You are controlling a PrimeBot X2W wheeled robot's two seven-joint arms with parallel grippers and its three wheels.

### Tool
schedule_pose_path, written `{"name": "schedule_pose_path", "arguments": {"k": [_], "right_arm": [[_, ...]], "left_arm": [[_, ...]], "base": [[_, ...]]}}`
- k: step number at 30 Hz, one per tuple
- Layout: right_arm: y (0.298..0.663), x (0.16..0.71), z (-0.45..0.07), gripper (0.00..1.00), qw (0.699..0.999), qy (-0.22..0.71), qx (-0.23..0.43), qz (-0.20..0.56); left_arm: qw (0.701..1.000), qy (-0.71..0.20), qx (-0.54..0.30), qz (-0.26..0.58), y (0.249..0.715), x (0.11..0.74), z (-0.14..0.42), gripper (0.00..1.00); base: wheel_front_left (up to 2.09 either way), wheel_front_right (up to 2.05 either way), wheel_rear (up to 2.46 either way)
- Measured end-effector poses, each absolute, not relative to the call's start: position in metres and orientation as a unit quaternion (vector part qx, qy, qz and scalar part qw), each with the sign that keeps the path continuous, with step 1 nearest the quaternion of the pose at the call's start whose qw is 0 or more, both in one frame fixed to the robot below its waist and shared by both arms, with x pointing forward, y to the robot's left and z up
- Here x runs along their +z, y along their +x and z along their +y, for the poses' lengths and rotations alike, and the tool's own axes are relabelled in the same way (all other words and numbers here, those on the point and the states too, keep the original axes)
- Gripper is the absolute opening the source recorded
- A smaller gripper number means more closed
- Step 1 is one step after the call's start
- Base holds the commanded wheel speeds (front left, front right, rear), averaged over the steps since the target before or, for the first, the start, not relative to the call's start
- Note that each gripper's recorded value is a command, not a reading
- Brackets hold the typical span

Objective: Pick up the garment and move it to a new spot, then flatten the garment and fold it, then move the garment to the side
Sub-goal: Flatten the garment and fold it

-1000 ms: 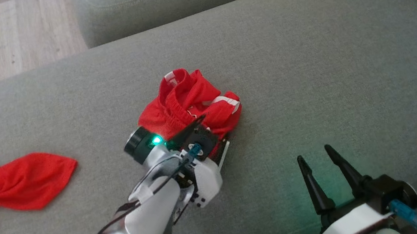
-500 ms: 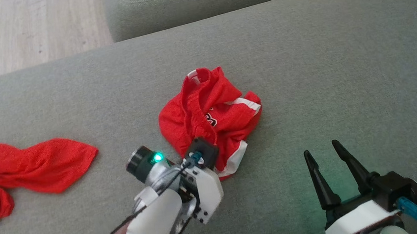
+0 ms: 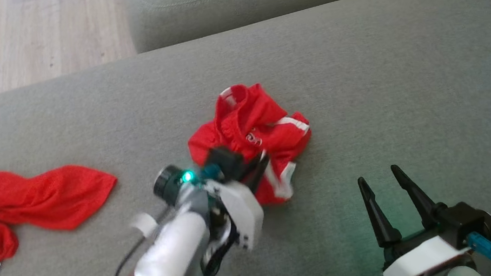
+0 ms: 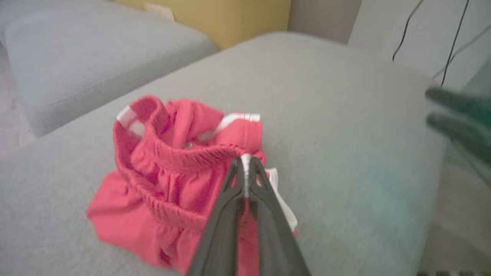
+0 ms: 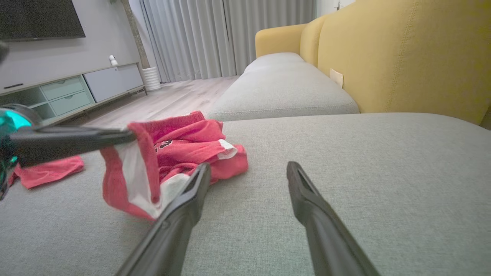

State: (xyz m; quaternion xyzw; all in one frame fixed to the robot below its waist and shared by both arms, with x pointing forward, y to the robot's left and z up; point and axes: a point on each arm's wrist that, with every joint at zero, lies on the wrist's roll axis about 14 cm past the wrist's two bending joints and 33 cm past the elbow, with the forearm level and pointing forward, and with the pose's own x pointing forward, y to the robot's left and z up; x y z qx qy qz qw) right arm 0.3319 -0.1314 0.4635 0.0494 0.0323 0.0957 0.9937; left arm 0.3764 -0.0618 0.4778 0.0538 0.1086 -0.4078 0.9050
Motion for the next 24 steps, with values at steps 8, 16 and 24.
{"name": "schedule_pose_path", "arguments": {"k": [8,16,24], "right_arm": [[0.324,0.469,-0.143,1.0,0.996,0.051,0.076,0.023],[0.318,0.472,-0.153,1.0,0.997,0.057,0.058,0.015],[0.32,0.459,-0.143,1.0,0.995,0.057,0.075,0.038]], "left_arm": [[0.895,-0.106,-0.428,-0.067,0.415,0.634,-0.09,0.0],[0.88,-0.172,-0.412,-0.162,0.424,0.725,-0.088,0.0],[0.943,-0.193,-0.258,0.089,0.392,0.498,0.009,0.0]], "base": [[0.0,0.0,0.0],[0.0,0.0,0.0],[0.0,0.0,0.0]]}}
